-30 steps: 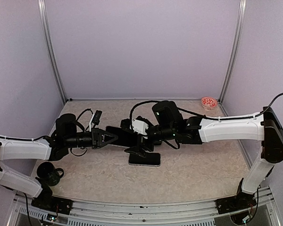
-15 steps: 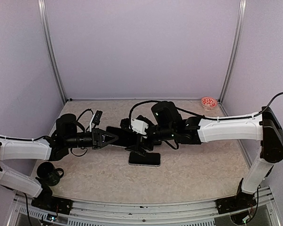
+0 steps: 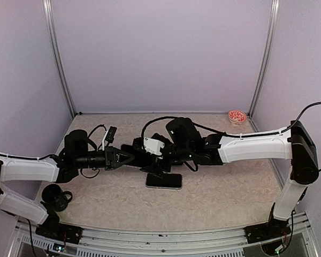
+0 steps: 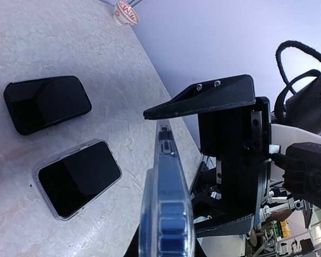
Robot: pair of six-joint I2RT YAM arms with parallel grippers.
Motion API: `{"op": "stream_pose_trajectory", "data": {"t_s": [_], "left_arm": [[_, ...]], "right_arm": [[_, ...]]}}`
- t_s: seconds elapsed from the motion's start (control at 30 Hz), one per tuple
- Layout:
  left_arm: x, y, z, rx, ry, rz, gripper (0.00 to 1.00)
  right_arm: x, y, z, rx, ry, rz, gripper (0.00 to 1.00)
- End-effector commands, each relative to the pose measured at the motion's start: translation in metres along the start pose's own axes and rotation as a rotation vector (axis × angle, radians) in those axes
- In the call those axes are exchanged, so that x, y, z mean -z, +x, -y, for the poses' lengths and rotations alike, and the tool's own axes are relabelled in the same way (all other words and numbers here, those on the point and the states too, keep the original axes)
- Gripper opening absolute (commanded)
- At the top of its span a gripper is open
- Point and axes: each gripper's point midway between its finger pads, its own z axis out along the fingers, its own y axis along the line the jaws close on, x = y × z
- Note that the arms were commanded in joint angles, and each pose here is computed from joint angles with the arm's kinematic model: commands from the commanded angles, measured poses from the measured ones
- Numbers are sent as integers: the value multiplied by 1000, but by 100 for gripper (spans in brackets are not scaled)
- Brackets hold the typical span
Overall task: Put the phone into the phone case
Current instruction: Pass from the left arm to the right
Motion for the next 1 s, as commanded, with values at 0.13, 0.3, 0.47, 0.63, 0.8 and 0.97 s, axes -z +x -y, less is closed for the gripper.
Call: {"op": "stream_pose_trajectory", "data": {"t_s": [0.13,0.3,0.47,0.63,0.8,0.97], "left_arm": [[-4,-22,22,-59,65,56,0],[-5,-22,21,-58,63,55,0],[-6,-21,18,-52,52,54,0],[-8,-20,14,-45,45,49,0],[-9,-21,13,-42,40,52,1],[-9,-20,12,-40,37,49,22]], "right_arm": [[-8,-3,0,37,19,-38,89],[-12,2,0,41,21,-63,86],[-15,2,1,50,28,-76,82],[-17,4,-1,70,24,-87,79],[-21,8,-4,78,19,-105,75],[-20,8,2,78,51,-111,73]]}}
